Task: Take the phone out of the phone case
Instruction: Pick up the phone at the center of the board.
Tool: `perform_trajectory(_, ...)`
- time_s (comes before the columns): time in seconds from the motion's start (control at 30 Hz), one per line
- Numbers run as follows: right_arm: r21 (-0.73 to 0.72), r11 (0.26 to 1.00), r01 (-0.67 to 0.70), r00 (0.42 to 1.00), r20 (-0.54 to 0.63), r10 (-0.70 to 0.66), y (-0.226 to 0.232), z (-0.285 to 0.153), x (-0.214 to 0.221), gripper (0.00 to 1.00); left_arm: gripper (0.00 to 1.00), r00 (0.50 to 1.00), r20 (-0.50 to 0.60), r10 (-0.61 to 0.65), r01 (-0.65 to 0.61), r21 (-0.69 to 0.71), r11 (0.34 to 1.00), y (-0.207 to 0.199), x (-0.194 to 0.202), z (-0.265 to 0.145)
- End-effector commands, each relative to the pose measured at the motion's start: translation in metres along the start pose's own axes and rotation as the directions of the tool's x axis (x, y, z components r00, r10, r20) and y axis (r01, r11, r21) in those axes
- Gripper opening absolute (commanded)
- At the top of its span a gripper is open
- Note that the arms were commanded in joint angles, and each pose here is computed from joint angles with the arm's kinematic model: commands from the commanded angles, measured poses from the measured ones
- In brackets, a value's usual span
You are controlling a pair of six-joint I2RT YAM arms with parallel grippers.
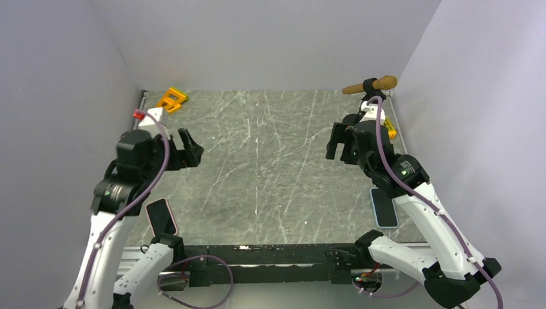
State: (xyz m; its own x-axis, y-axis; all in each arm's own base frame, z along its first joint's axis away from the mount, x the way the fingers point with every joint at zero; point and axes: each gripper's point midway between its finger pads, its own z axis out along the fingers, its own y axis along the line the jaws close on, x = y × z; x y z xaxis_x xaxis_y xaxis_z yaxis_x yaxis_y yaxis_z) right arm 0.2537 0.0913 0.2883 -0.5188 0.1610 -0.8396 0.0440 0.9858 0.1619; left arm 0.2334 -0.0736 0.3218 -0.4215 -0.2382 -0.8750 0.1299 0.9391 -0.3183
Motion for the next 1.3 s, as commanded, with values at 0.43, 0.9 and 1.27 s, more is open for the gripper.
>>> perform_trajectory(0.43, -0.280, 0.958, -0.060, 0.998, -0.045, 0.049, 0.056, 0.009, 0.015, 1.00, 0.99, 0.869, -0.073, -0.490, 0.303, -0.703, 0.643, 0.182, 0.137, 0.004)
perform_trajectory(0.9, -0.369, 0.921, -0.123, 0.992, -0.024, 0.123, 0.070, -0.002, 0.008, 1.00, 0.99, 0.805, 0.008, -0.593, 0.258, -0.905, 0.337, 0.250, 0.175, -0.005)
perform_trajectory(1.27, -0.398, 0.906, -0.143, 0.988, -0.003, 0.155, 0.074, -0.007, 0.001, 1.00, 0.99, 0.755, -0.035, -0.655, 0.240, -0.915, 0.325, 0.257, 0.212, 0.012)
